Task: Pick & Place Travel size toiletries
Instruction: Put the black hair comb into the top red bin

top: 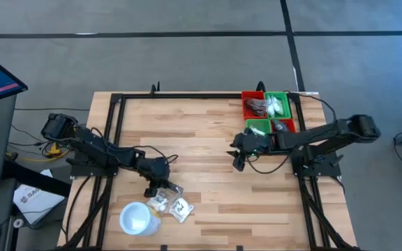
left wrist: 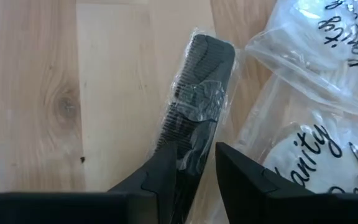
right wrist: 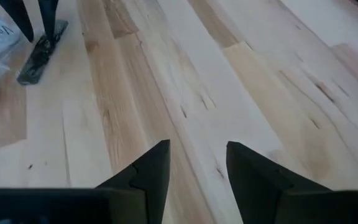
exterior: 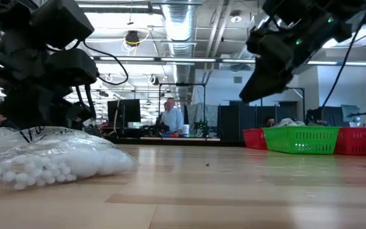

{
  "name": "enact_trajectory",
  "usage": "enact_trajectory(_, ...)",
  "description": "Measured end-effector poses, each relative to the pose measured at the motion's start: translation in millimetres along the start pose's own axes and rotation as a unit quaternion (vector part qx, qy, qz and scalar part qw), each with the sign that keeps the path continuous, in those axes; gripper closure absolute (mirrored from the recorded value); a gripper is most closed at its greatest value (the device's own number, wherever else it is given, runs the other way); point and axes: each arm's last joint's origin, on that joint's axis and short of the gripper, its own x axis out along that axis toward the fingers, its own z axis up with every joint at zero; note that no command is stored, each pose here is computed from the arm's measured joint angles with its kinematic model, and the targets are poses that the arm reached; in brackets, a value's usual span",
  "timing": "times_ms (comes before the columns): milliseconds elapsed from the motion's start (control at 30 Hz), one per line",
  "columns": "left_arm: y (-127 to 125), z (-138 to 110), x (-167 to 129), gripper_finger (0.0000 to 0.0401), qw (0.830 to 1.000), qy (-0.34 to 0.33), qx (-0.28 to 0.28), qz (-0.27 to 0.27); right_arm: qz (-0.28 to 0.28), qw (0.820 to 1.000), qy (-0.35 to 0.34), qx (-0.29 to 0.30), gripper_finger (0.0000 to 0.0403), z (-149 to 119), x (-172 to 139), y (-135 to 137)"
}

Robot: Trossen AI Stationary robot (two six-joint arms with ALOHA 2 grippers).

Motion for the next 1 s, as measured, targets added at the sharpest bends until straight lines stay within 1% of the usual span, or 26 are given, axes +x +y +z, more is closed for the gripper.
enact_trajectory(100, -0.9, -0.9, 2.6, 0.0295, 1.000, 0.003, 0.007, 0.019, -0.001, 1.000, 0.005, -0.009, 0.0257, -1.9, 12.9, 3.0)
enact_trajectory(267, 3.3, -2.3, 10.7, 0.0295, 0.997, 0.003, 0.018, 0.074, -0.004, 0.999, 0.015, -0.030, 0.0257, 3.5, 29.0, 9.5)
enact_trajectory(400, 5.9, 0.8, 17.3, 0.0295, 0.994, -0.023, 0.017, 0.108, -0.001, 0.999, 0.027, -0.037, 0.0255, 6.9, 41.5, 15.4)
enact_trajectory(567, 8.5, 5.2, 22.1, 0.0296, 0.986, -0.059, 0.013, 0.154, 0.016, 0.997, 0.042, -0.068, 0.0258, 8.4, 55.5, 28.4)
enact_trajectory(767, 12.7, 5.4, 27.8, 0.0305, 0.975, -0.076, 0.007, 0.210, 0.024, 0.995, 0.044, -0.091, 0.0262, 12.3, 65.6, 40.6)
enact_trajectory(833, 13.7, 7.4, 27.7, 0.0306, 0.972, -0.088, 0.001, 0.216, 0.024, 0.995, 0.044, -0.092, 0.0262, 13.6, 67.5, 41.3)
enact_trajectory(1000, 12.9, 10.5, 25.6, 0.0307, 0.971, -0.100, 0.018, 0.215, 0.024, 0.994, 0.044, -0.094, 0.0260, 14.7, 68.0, 41.7)
